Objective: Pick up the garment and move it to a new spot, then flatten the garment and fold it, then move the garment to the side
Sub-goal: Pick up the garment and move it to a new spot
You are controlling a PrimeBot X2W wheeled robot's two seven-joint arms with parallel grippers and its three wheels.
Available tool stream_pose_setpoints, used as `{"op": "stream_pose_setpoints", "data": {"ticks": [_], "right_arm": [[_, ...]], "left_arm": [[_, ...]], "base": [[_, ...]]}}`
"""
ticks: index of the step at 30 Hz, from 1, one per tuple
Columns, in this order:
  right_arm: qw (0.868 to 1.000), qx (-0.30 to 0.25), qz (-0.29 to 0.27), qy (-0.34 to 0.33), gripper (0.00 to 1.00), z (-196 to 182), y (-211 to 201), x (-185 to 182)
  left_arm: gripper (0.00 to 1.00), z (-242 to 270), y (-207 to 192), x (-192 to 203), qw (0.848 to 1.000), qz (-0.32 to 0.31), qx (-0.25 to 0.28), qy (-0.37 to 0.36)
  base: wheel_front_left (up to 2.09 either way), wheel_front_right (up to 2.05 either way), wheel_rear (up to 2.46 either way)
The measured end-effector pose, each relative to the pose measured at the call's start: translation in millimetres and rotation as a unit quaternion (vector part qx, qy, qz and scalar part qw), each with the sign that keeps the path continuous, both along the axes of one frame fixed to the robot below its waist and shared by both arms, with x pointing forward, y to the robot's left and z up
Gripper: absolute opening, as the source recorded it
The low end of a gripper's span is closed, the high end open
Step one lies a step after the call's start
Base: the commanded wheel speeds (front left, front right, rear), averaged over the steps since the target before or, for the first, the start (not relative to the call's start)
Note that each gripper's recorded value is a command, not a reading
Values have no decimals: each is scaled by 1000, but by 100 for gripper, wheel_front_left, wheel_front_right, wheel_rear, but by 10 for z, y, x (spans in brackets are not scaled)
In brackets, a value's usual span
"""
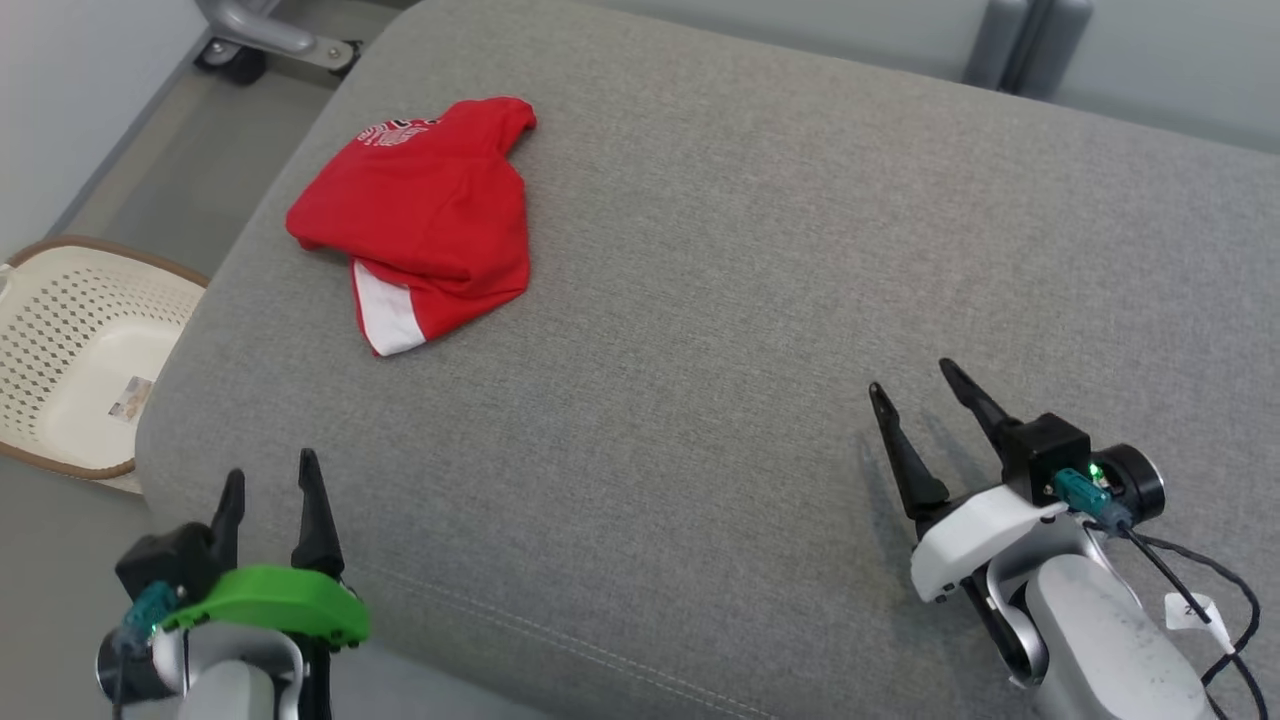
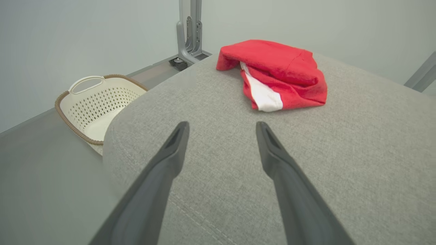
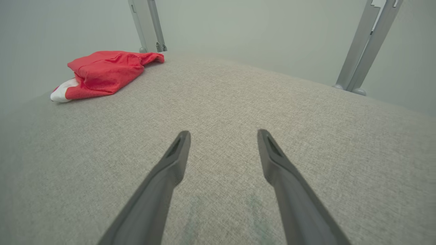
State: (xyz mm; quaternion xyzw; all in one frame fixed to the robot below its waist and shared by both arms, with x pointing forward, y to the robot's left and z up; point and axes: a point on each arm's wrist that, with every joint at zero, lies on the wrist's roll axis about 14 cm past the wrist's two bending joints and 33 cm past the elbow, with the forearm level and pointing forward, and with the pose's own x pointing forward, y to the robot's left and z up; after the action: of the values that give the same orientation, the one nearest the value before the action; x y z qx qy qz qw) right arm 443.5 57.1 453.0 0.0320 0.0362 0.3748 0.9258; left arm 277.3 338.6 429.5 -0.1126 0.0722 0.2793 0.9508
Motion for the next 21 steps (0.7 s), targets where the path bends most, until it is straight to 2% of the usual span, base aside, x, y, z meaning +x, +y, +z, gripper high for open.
{"op": "stream_pose_setpoints", "data": {"ticks": [10, 16, 21], "right_arm": [[998, -21, -58, -15, 100, -109, -530, 364], [994, -35, -99, -2, 100, -282, -900, 464], [991, -45, -127, 9, 100, -407, -1153, 503]], "left_arm": [[100, 218, 200, 984, 997, -71, 38, -6], [100, -39, 198, 1337, 995, -88, 13, 32], [100, -300, -6, 1596, 991, -114, -25, 63]], "base": [[0, 0, 0], [0, 0, 0], [0, 0, 0]]}}
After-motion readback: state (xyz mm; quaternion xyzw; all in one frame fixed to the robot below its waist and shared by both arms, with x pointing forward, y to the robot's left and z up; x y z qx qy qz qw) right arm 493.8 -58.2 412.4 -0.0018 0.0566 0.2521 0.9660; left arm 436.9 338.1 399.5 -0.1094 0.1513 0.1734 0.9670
